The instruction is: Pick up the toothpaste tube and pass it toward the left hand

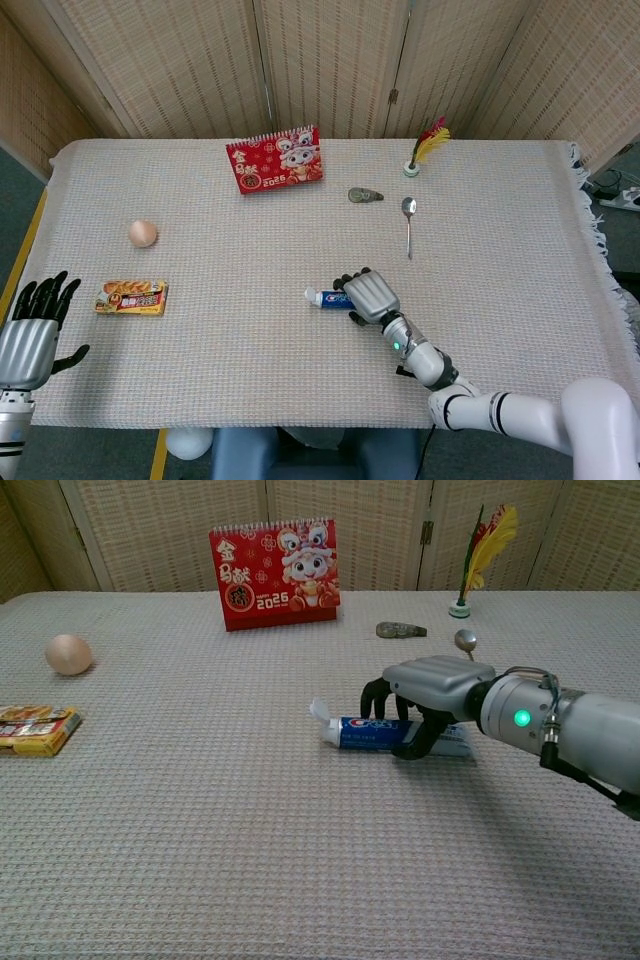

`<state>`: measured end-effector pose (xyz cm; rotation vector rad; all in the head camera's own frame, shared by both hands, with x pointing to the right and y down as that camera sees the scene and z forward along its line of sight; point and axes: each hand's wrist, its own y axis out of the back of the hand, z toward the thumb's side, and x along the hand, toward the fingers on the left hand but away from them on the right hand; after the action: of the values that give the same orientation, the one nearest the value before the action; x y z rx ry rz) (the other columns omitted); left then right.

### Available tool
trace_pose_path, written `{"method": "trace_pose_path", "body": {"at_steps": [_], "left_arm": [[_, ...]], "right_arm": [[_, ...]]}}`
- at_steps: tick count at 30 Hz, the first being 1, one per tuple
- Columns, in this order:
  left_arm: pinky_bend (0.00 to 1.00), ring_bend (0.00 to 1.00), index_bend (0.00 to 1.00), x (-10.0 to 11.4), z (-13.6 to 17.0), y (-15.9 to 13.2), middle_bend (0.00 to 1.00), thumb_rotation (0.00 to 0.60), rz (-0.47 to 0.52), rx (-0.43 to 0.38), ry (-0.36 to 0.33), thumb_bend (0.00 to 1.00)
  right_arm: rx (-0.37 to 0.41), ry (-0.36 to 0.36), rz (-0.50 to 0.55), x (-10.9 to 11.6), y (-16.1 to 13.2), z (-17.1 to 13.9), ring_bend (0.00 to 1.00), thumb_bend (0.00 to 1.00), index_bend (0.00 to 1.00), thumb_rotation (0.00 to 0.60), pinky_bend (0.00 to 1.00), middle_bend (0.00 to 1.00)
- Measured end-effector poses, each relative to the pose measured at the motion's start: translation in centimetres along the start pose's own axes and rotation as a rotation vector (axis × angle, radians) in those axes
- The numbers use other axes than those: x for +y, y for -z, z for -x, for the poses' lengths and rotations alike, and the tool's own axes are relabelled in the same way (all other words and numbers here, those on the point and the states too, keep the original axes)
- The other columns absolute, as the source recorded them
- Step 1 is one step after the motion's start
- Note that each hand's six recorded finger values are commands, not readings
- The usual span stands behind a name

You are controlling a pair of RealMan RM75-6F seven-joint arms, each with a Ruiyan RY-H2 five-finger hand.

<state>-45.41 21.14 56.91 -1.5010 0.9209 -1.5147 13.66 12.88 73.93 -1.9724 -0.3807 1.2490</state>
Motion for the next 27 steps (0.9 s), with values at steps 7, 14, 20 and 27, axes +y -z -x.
{"method": "trace_pose_path", "body": {"at_steps": [7,14,20,27], "left_arm": [[0.00,0.01,0.07,-0.1,0.1,0.2,0.03,0.600,0.000,0.006,0.001,0.23],[0.00,0.01,0.07,-0.1,0.0,0.1,0.03,0.600,-0.002,0.005,0.005,0.23],[0.00,0.04,0.08,0.1,-0.9,-0.6,0.04,0.600,0.000,-0.027,0.009,0.23],[0.00,0.06,0.09,1.0,-3.1,-2.8,0.07,0.600,0.009,-0.125,0.006,0.23]], "right_arm": [[-0.006,-0.006,0.002,-0.1,-0.1,0.4,0.43,0.43,0.35,0.600,0.28,0.37],[-0.001,-0.009,0.021,-0.3,-0.2,0.6,0.48,0.52,0.42,0.600,0.38,0.42],[0.037,-0.017,0.030,-0.2,-0.6,0.6,0.54,0.67,0.47,0.600,0.48,0.46],[0.104,0.008,0.019,2.5,-0.8,0.4,0.59,0.78,0.50,0.600,0.51,0.48]]}}
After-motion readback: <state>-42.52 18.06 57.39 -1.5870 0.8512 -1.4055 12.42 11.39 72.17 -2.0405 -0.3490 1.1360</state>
